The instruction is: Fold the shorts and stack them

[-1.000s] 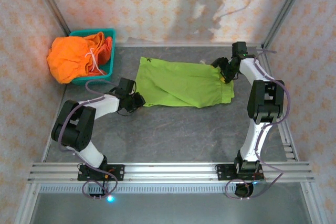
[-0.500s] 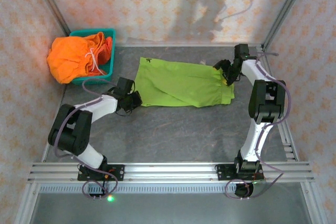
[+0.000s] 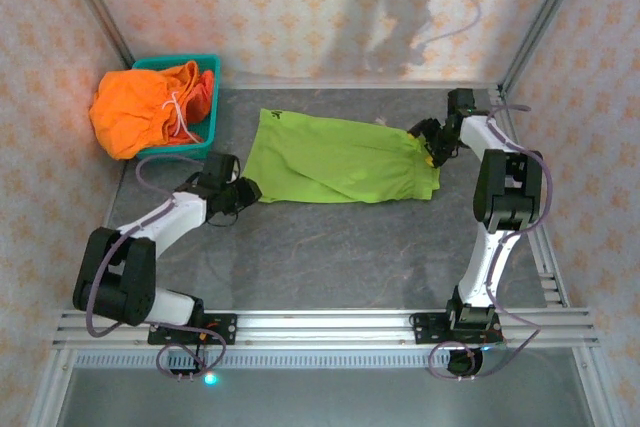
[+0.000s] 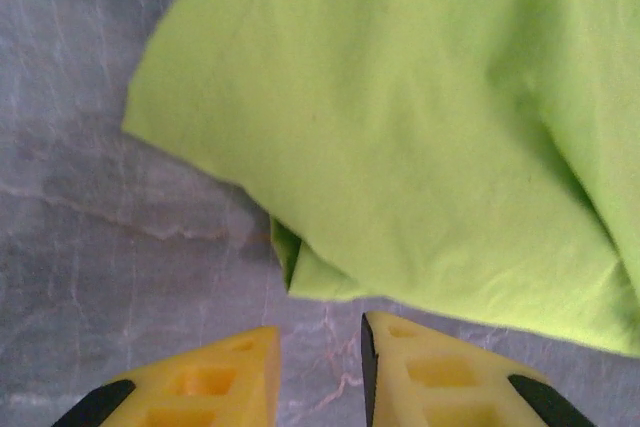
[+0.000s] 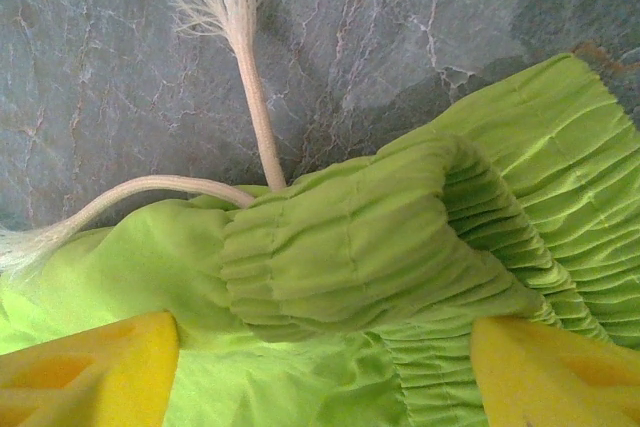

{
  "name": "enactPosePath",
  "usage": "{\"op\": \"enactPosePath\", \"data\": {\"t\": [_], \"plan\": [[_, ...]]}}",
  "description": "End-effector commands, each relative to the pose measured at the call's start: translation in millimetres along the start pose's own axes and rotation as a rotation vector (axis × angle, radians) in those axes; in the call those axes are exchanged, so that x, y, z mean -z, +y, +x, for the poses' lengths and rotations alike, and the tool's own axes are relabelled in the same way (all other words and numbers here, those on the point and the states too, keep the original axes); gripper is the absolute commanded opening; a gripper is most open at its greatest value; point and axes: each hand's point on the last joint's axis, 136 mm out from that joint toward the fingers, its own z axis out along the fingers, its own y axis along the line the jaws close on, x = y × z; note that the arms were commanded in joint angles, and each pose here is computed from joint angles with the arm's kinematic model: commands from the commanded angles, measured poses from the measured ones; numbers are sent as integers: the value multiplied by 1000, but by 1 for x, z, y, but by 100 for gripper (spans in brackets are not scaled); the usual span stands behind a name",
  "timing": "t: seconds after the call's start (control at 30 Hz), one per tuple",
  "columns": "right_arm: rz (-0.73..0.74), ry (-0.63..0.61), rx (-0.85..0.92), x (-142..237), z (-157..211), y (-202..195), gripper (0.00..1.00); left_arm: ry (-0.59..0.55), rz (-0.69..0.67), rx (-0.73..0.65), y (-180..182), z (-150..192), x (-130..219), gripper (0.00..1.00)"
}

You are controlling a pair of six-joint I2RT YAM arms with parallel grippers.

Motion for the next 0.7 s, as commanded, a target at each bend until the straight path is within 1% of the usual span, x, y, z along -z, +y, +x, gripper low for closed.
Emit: {"op": "enactPosePath", "data": {"t": [0.0, 0.1, 0.2, 0.47, 0.67], "plan": [[28, 10, -19, -6, 1, -12, 77, 23, 10, 8, 2, 15, -2, 27], [27, 10, -19, -5, 2, -12, 77, 47, -15, 17, 11, 21, -11, 27], [27, 11, -17, -4, 2, -12, 77, 48, -27, 11, 14, 21, -17, 27], [25, 10, -14, -3, 2, -11, 77, 2, -6, -6, 4, 5, -23, 30], [28, 15, -13, -4, 3, -12, 77, 8, -1, -4, 0, 1, -32, 30]]}}
